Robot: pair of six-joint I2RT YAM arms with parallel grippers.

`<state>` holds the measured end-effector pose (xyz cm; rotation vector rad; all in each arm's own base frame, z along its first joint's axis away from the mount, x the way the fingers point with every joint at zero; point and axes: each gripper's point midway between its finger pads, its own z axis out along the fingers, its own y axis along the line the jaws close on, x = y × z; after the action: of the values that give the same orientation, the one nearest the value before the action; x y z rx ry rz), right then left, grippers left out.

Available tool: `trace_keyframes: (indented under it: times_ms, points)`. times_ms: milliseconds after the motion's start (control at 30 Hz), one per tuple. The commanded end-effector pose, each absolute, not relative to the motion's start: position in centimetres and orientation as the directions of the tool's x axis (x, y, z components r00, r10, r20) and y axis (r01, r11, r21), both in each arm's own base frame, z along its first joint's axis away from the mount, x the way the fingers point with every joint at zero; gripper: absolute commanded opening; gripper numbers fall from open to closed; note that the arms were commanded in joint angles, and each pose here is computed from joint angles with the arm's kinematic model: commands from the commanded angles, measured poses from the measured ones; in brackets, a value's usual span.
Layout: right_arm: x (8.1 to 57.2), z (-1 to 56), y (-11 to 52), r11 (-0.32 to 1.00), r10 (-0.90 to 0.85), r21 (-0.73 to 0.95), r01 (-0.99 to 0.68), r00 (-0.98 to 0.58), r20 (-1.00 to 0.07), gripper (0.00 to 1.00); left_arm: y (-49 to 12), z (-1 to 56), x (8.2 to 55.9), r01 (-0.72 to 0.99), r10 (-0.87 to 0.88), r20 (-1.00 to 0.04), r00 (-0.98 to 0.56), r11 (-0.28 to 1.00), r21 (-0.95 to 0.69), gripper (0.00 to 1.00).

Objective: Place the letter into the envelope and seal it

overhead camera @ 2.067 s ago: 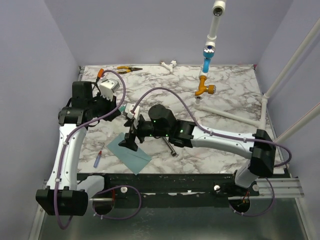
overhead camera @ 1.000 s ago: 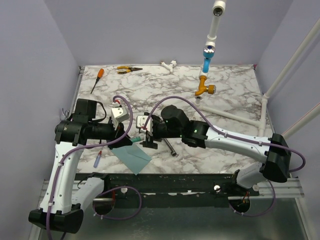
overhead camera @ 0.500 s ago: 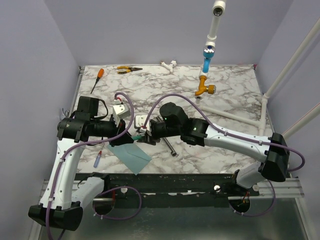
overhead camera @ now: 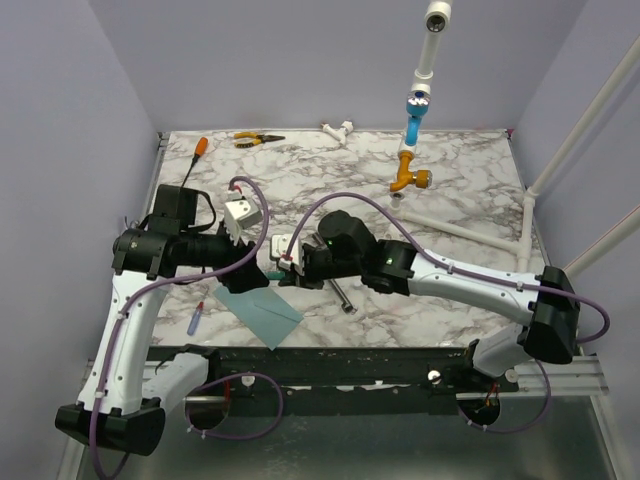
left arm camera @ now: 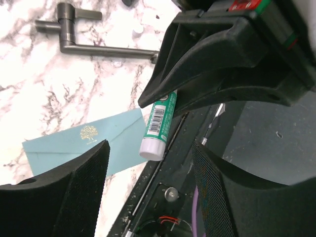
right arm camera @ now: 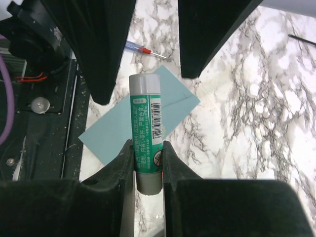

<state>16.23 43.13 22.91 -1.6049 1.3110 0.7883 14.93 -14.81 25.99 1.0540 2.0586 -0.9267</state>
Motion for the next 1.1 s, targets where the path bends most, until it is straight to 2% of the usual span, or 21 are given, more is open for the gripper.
trace_keyframes:
  times_ms: [0,67,133,200,267,300,400,467,500,567,600,667,767,833,867,1067]
  points:
    - [17.2,23.6,42.0,0.026,-0.414,-0.280,-0.960,0.244,-0.877,0.01,-14.7,28.1,15.3,0.827,0.377,-0.774,-0.509,0.464,-0.317,0.67]
    - [17.0,24.1,41.7,0.029,-0.399,-0.287,-0.957,0.253,-0.881,0.00,-14.9,28.2,15.1,0.830,0.373,-0.774,-0.511,0.449,-0.332,0.67]
    - [16.6,24.5,41.6,0.025,-0.393,-0.273,-0.962,0.242,-0.887,0.00,-14.5,27.6,15.0,0.858,0.407,-0.792,-0.455,0.437,-0.269,0.67]
    - [16.1,24.7,41.8,0.008,-0.395,-0.236,-0.972,0.214,-0.893,0.01,-14.0,27.2,14.9,0.905,0.452,-0.832,-0.322,0.404,-0.132,0.67]
    - [15.9,24.3,42.1,0.000,-0.410,-0.179,-0.984,0.164,-0.897,0.01,-13.4,27.4,14.9,0.940,0.513,-0.854,-0.086,0.325,0.101,0.67]
    - [15.8,24.4,42.3,0.003,-0.410,-0.137,-0.990,0.124,-0.903,0.01,-13.1,27.8,14.9,0.940,0.553,-0.833,0.014,0.277,0.200,0.67]
    - [15.5,25.1,43.1,-0.015,-0.414,0.012,-1.000,-0.005,-0.910,0.01,-11.9,28.9,15.2,0.930,0.645,-0.759,0.083,0.223,0.292,0.69]
    - [14.6,25.9,43.4,-0.044,-0.407,0.076,-0.996,-0.051,-0.912,0.01,-10.7,29.0,14.0,0.882,0.710,-0.643,0.288,0.065,0.466,0.73]
    - [14.3,26.5,43.5,-0.047,-0.392,0.101,-0.994,-0.074,-0.917,0.00,-10.1,29.1,13.7,0.822,0.727,-0.552,0.408,-0.029,0.569,0.75]
    - [13.8,27.6,43.6,-0.055,-0.363,0.132,-0.990,-0.103,-0.926,0.01,-9.7,30.0,13.5,0.624,0.708,-0.353,0.612,-0.157,0.766,0.82]
    - [13.7,28.0,43.7,-0.056,-0.353,0.142,-0.988,-0.114,-0.929,0.00,-9.8,31.1,13.2,0.465,0.673,-0.214,0.708,-0.215,0.859,0.86]
    - [13.8,28.6,44.0,-0.045,-0.345,0.159,-0.986,-0.134,-0.929,0.01,-10.7,31.2,13.0,0.167,0.580,0.055,0.813,-0.322,0.932,0.90]
    - [14.1,29.0,44.4,-0.023,-0.339,0.173,-0.985,-0.155,-0.928,0.01,-12.1,32.6,13.2,-0.209,0.486,0.362,0.795,-0.341,0.916,0.91]
    - [14.1,29.2,44.6,-0.021,-0.337,0.188,-0.982,-0.170,-0.926,0.01,-12.3,32.3,13.4,-0.322,0.457,0.475,0.752,-0.375,0.870,0.89]
    - [14.1,29.4,44.8,-0.020,-0.335,0.198,-0.980,-0.180,-0.925,0.01,-12.3,32.2,13.4,-0.349,0.455,0.500,0.737,-0.378,0.858,0.89]
    - [14.1,29.7,45.2,-0.009,-0.324,0.242,-0.970,-0.227,-0.918,0.01,-11.4,33.0,13.6,-0.432,0.497,0.587,0.639,-0.399,0.809,0.75]
